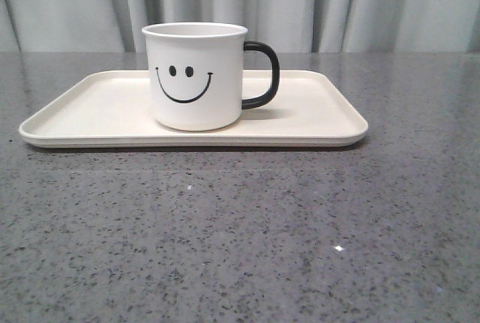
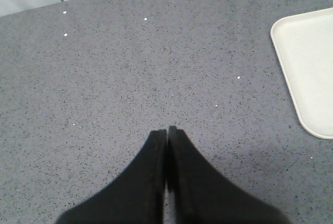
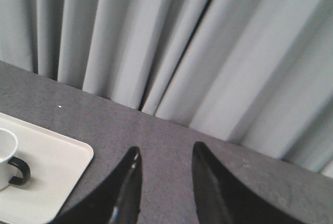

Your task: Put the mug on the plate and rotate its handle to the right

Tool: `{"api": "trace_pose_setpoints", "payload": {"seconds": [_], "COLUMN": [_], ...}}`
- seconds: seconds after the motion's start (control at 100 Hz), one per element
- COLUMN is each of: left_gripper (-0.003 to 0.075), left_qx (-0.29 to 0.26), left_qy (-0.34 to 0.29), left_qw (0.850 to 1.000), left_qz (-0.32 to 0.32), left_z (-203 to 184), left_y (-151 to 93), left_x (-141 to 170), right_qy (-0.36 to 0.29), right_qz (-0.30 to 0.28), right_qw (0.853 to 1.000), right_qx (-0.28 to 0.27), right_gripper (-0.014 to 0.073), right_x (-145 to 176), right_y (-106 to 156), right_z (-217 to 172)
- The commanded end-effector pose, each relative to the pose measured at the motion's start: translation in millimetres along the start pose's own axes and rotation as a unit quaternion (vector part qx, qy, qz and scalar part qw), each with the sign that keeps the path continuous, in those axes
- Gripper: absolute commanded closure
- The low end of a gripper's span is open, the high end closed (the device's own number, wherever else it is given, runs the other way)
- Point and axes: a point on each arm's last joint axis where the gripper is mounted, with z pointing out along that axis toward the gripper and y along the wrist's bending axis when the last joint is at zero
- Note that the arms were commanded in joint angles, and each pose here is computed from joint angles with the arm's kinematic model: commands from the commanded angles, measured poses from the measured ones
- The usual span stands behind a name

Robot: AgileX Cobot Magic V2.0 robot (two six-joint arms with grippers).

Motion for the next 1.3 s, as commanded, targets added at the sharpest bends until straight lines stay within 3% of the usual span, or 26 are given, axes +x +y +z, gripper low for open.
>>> {"api": "trace_pose_setpoints", "payload": {"seconds": [0.0, 0.11, 0.29, 0.66, 1.29], "left_gripper": [0.0740, 0.0740, 0.0740, 0.0740, 0.0740], "left_qx": [0.004, 0.004, 0.010, 0.015, 0.016], "left_qy": [-0.042, -0.041, -0.040, -0.050, -0.051], "left_qw": [0.999, 0.999, 0.999, 0.999, 0.998], "left_qz": [-0.011, -0.011, -0.013, -0.014, -0.014], "left_z": [-5.9, -5.4, -5.4, -5.6, -5.1], "left_y": [1.0, 0.9, -0.2, -1.0, -1.4], "left_x": [-8.2, -7.9, -7.8, -9.7, -10.3], "right_qy": [-0.018, 0.009, 0.019, 0.061, 0.062], "right_qz": [0.012, 0.016, 0.024, 0.030, 0.030], "right_qw": [0.999, 0.997, 0.994, 0.993, 0.993], "right_qx": [0.050, 0.081, 0.102, 0.096, 0.096], "right_gripper": [0.0340, 0.0398, 0.0725, 0.0705, 0.0705], "right_x": [20.1, 55.1, 86.1, 97.9, 98.1], "right_y": [-3.3, -2.2, 0.6, 3.0, 3.0], "right_z": [-6.4, -11.8, -20.2, -20.5, -20.5]}}
